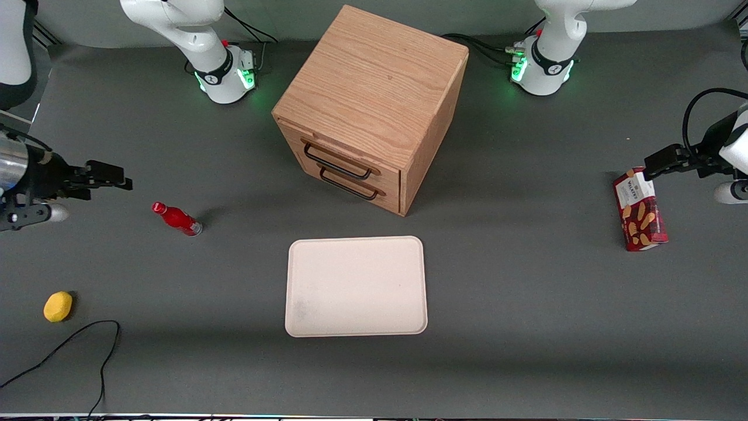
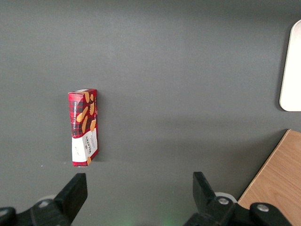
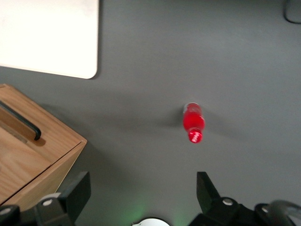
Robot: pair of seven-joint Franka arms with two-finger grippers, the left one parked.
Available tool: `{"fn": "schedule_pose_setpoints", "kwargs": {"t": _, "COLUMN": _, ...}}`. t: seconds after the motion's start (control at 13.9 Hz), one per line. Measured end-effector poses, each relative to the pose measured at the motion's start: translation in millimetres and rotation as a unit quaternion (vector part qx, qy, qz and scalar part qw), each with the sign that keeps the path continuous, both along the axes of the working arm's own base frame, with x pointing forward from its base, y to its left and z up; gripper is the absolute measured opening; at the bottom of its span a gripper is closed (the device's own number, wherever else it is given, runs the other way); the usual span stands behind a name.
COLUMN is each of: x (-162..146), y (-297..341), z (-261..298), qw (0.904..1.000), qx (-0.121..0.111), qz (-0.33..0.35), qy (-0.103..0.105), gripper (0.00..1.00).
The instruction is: Open upper drawer
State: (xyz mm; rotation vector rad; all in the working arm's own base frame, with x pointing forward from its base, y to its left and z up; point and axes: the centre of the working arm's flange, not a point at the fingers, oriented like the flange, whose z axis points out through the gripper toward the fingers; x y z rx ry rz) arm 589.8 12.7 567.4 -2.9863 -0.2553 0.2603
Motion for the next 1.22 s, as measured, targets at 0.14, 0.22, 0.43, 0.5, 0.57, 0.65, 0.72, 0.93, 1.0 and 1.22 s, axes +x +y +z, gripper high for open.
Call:
{"fn": "schedule_pose_setpoints", "kwargs": {"t": 0.14, "x": -1, "y": 36, "z": 5, "qw": 0.9995, "qx": 0.001, "qz": 0.031, "qy": -0.006, "gripper": 1.0}}
{"fn": "schedule_pose_setpoints", "kwargs": {"t": 0.22, "x": -2, "y": 54, "z": 7, "qw": 0.9989, "qx": 0.001, "qz": 0.046, "qy": -0.008, "gripper": 1.0}}
{"fn": "schedule_pose_setpoints", "kwargs": {"t": 0.43, "x": -9, "y": 114, "z": 3, "qw": 0.9923, "qx": 0.007, "qz": 0.123, "qy": -0.009, "gripper": 1.0}}
{"fn": "schedule_pose_setpoints", "kwargs": {"t": 0.5, "x": -10, "y": 138, "z": -1, "qw": 0.9872, "qx": 0.01, "qz": 0.158, "qy": -0.012, "gripper": 1.0}}
{"fn": "schedule_pose_setpoints", "kwargs": {"t": 0.57, "x": -12, "y": 163, "z": -8, "qw": 0.9823, "qx": 0.012, "qz": 0.186, "qy": -0.013, "gripper": 1.0}}
{"fn": "schedule_pose_setpoints", "kwargs": {"t": 0.65, "x": -12, "y": 188, "z": -16, "qw": 0.9775, "qx": 0.014, "qz": 0.21, "qy": -0.012, "gripper": 1.0}}
{"fn": "schedule_pose_setpoints", "kwargs": {"t": 0.72, "x": -12, "y": 211, "z": -25, "qw": 0.9726, "qx": 0.015, "qz": 0.232, "qy": -0.01, "gripper": 1.0}}
{"fn": "schedule_pose_setpoints", "kwargs": {"t": 0.93, "x": -13, "y": 266, "z": -49, "qw": 0.9605, "qx": 0.018, "qz": 0.278, "qy": -0.005, "gripper": 1.0}}
{"fn": "schedule_pose_setpoints", "kwargs": {"t": 1.0, "x": -13, "y": 282, "z": -57, "qw": 0.957, "qx": 0.019, "qz": 0.289, "qy": -0.005, "gripper": 1.0}}
{"fn": "schedule_pose_setpoints", "kwargs": {"t": 1.22, "x": -16, "y": 320, "z": -82, "qw": 0.9477, "qx": 0.02, "qz": 0.319, "qy": 0.005, "gripper": 1.0}}
